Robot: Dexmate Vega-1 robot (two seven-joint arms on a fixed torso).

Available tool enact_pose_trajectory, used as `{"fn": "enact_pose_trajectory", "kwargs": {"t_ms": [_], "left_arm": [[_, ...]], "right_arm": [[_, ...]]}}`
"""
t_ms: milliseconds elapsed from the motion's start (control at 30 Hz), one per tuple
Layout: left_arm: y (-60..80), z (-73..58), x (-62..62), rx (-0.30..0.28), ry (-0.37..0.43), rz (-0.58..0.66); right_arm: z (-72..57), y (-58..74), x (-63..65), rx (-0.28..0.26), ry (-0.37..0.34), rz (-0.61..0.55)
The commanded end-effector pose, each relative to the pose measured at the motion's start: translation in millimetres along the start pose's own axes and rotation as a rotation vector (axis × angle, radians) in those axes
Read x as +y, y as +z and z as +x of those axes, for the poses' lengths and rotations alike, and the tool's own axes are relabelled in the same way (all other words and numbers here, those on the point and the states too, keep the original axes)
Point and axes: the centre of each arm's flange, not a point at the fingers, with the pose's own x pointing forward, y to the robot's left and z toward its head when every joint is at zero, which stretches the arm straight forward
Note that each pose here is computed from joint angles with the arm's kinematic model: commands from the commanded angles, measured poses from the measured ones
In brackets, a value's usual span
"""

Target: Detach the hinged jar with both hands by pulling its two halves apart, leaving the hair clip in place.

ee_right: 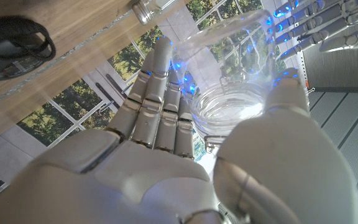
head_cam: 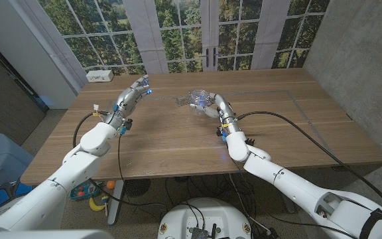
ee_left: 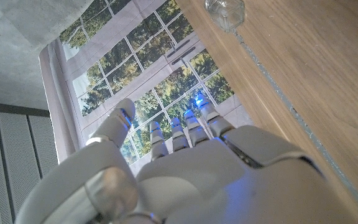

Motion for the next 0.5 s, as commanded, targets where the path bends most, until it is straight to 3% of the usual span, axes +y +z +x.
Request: {"fn": "enact_pose_trajectory", "kwargs": {"t_ms": [33, 500], "left_arm": [[22.7, 0.8, -6.7, 0.000, 0.019, 0.228], [45.1, 0.9, -22.9, -0.017, 0.025, 0.472]], "right_arm": [[-0.3, 10.9, -17.0, 0.038, 0.016, 0.119], [1.3, 20.8, -24.4, 0.102, 0.016, 0.197]]}}
